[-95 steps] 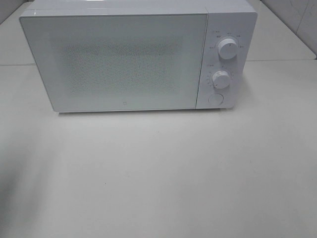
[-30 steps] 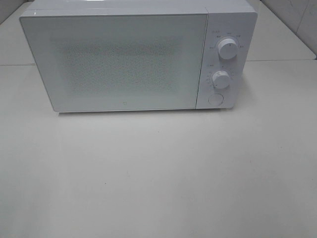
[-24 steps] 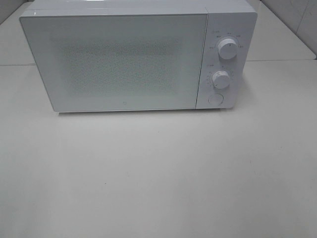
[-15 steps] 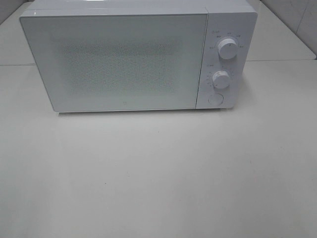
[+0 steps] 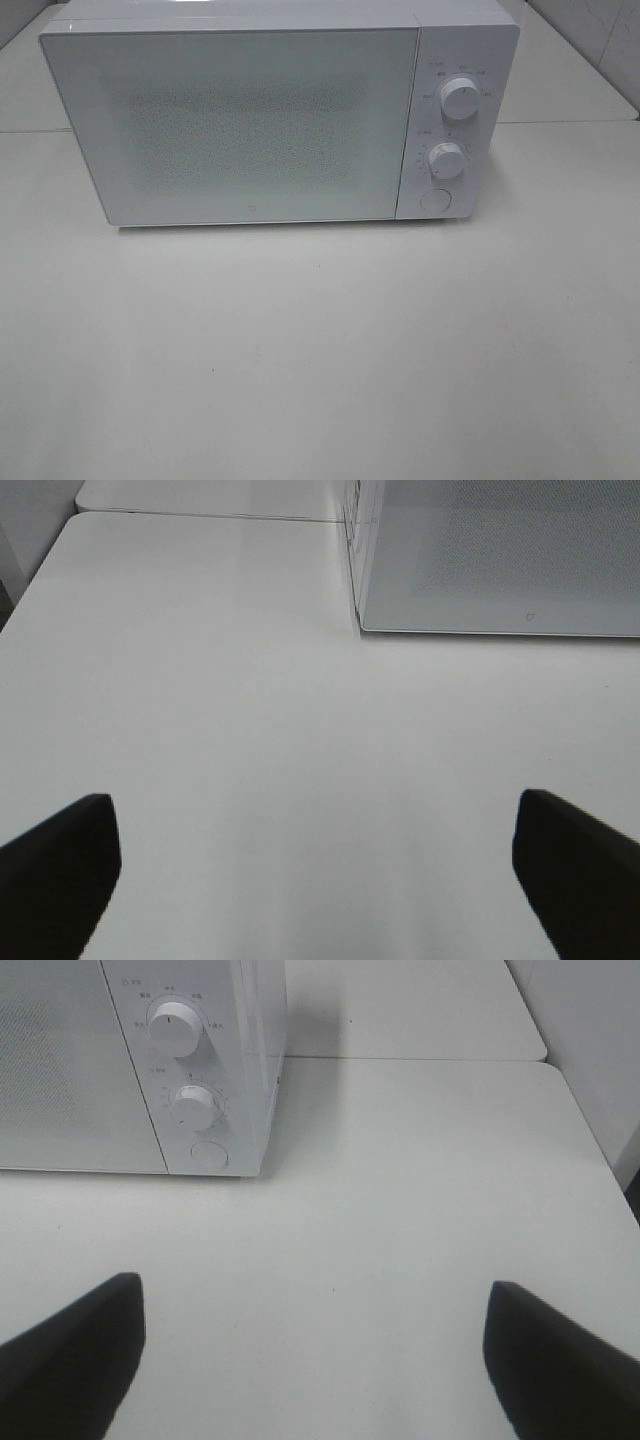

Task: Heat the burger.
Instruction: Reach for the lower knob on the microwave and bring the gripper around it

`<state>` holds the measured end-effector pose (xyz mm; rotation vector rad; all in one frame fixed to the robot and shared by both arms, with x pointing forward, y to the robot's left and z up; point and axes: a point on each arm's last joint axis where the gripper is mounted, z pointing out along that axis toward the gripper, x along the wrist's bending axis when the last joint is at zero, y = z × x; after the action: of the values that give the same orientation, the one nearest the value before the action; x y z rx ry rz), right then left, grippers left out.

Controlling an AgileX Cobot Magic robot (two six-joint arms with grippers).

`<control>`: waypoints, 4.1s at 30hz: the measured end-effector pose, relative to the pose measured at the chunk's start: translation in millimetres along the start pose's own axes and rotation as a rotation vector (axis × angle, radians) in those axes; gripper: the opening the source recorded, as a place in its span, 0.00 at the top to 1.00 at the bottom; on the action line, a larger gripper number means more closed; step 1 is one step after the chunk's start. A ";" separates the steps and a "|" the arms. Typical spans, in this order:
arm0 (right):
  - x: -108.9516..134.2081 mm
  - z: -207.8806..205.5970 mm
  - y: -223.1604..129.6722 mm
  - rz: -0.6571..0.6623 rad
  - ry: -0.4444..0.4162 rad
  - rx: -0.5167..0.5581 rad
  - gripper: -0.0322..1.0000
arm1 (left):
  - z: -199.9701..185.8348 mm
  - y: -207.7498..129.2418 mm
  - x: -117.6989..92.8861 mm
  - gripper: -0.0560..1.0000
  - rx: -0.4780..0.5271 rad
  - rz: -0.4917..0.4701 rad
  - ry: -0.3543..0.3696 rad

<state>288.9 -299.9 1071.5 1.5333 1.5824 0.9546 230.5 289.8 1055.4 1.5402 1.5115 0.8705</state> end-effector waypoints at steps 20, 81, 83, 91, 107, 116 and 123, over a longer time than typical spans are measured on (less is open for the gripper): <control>12.6 81.5 23.0 -0.064 0.057 -0.169 0.19 | 0.0 0.0 0.0 0.01 0.000 0.000 0.000; 99.3 211.3 -18.5 -0.206 0.109 -0.322 0.23 | 0.0 0.0 0.0 0.01 0.000 0.000 0.000; 101.0 214.0 -23.4 -0.190 0.105 -0.308 0.23 | 0.0 0.0 0.0 0.01 0.000 0.000 0.000; 98.9 226.1 -39.1 -0.119 0.051 -0.244 0.23 | 0.0 0.0 0.0 0.01 0.000 0.000 0.000; 99.9 245.5 -63.2 -0.069 0.023 -0.208 0.23 | 0.0 0.0 0.0 0.01 0.000 0.000 0.000; 108.7 259.3 -58.4 -0.060 0.024 -0.225 0.23 | 0.0 0.0 0.0 0.01 0.000 0.000 0.000; 116.2 272.9 -58.2 -0.060 0.024 -0.227 0.23 | 0.0 0.0 0.0 0.01 0.000 0.000 0.000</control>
<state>500.3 -178.0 893.0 1.3154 1.4726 1.0830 230.5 289.8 1055.4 1.5402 1.5115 0.8705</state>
